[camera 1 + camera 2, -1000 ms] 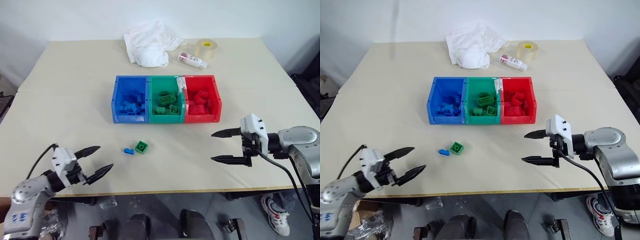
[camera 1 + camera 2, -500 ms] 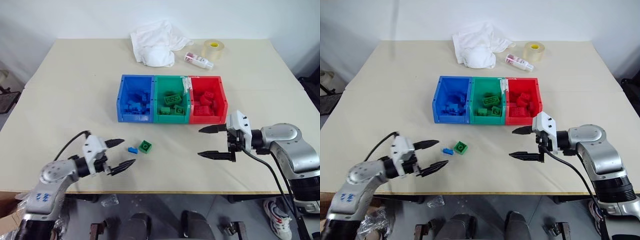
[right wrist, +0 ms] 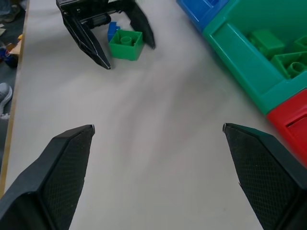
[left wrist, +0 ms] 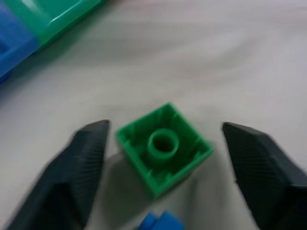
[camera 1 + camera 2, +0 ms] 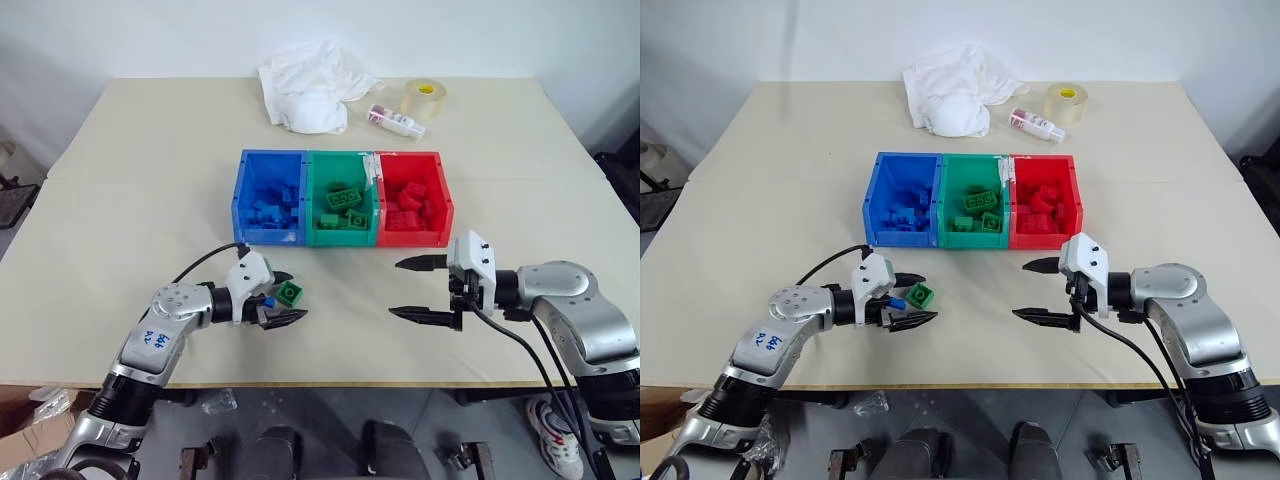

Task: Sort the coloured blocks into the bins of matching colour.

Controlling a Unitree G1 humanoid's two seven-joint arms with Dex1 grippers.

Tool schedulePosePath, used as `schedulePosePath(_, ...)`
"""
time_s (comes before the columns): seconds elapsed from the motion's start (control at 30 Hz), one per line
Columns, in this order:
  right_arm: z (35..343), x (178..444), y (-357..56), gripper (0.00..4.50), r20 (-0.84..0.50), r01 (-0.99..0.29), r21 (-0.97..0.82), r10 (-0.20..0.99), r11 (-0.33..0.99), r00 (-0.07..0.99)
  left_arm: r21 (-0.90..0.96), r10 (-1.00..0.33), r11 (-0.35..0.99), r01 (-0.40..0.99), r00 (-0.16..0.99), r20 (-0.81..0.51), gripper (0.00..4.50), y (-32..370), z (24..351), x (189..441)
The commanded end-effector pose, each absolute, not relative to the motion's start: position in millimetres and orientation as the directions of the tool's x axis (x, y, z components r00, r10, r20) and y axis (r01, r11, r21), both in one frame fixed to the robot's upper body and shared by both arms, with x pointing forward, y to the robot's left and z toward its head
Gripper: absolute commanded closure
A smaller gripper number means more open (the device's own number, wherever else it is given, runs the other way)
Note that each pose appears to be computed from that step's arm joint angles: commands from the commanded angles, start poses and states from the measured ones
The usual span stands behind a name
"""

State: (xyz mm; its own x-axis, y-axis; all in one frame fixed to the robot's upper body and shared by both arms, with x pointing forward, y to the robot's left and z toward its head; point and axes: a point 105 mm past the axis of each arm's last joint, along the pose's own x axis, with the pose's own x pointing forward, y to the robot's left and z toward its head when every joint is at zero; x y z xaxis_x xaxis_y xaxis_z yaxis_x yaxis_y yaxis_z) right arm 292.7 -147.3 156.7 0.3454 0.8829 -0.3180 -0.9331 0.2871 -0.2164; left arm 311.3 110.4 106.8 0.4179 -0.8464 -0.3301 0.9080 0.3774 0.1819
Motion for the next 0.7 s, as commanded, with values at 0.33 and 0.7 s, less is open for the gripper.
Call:
schedulePosePath(0.33, 169.4, 291.6, -149.6, 0.0, -0.266, -0.907, -0.263, 0.879, 0.33, 0.396, 0.246, -0.868, 0.348, 0.905, 0.41, -0.281, 2.42, 103.2, 124.1, 321.3)
schedulePosePath(0.7, 171.8, 290.6, -149.1, 0.0, -0.241, -0.891, -0.272, 0.871, 0.363, 0.428, 0.324, -0.876, 0.457, 0.829, 0.483, -0.001, 2.42, 65.7, 204.3, 372.1)
